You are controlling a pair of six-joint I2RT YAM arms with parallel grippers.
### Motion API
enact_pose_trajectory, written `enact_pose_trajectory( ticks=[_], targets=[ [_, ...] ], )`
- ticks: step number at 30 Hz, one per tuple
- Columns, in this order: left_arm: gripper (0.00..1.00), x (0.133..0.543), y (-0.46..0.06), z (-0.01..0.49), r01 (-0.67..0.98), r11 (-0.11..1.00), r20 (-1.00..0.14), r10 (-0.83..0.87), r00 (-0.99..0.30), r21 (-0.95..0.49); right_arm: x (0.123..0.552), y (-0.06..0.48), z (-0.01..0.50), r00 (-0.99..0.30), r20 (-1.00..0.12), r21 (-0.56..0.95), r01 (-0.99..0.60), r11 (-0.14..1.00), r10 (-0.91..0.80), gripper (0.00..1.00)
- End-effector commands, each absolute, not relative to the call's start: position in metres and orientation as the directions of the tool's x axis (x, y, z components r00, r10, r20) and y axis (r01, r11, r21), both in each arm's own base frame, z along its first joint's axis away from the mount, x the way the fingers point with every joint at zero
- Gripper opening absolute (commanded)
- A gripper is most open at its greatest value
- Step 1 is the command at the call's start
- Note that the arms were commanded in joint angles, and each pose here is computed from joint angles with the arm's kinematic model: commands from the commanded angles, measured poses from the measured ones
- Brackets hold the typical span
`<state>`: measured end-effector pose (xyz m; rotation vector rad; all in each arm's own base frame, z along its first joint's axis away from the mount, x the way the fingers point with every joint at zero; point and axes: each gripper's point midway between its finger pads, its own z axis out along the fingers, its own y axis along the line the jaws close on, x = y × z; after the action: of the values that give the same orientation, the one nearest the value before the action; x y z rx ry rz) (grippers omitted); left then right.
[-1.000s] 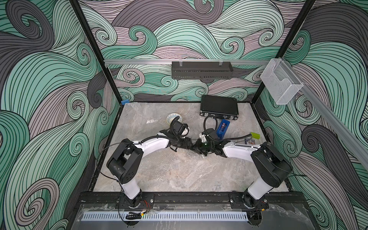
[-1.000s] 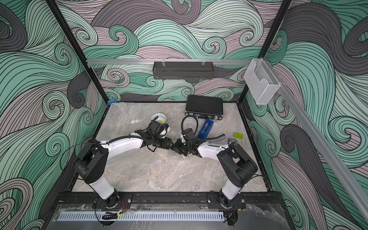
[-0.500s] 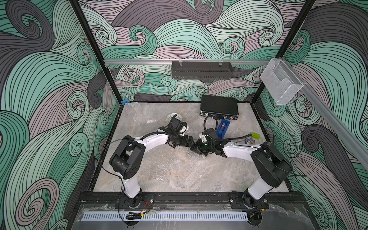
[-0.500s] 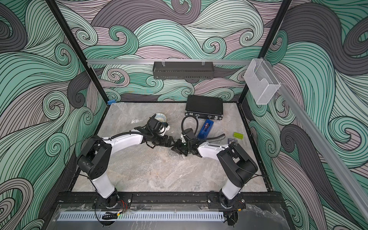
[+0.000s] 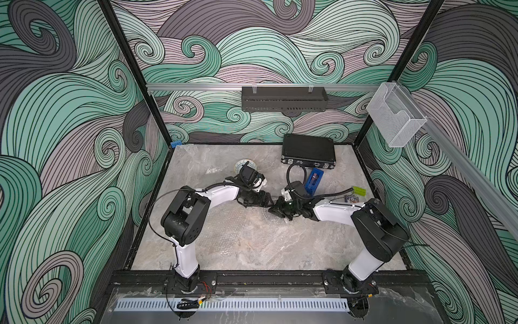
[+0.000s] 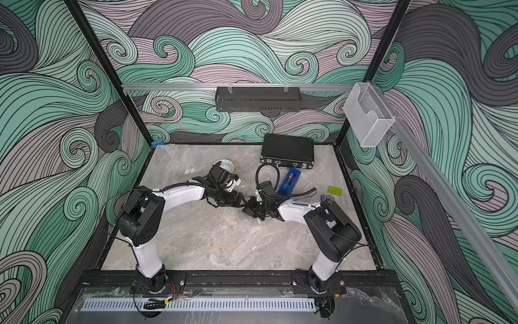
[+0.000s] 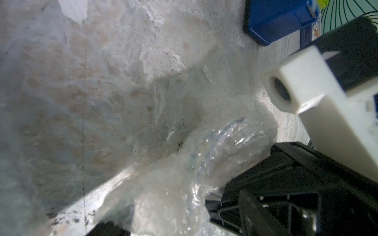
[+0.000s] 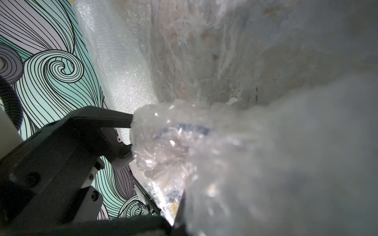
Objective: Wrap bowls in bubble wrap
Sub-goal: Stick the tape on the bubble wrap.
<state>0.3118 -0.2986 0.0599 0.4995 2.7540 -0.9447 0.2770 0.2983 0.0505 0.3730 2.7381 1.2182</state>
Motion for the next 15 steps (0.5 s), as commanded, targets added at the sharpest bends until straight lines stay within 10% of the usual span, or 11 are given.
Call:
enact_pose_trajectory(
  ticks=[1, 15],
  targets=[
    [0.75, 0.305, -0.309, 0.05, 0.382, 0.716, -0.242, 0.296, -0.924, -0.584, 0.27, 0.3, 0.04, -0.971, 0.006, 0.724, 0.17, 0.669, 0.24, 0.0],
    [0.52, 0.297, -0.309, 0.032, 0.369, 0.721, -0.173, 0.334, -0.927, -0.586, 0.272, 0.305, 0.045, -0.975, 0.008, 0.73, 0.158, 0.665, 0.223, 0.0]
  ],
)
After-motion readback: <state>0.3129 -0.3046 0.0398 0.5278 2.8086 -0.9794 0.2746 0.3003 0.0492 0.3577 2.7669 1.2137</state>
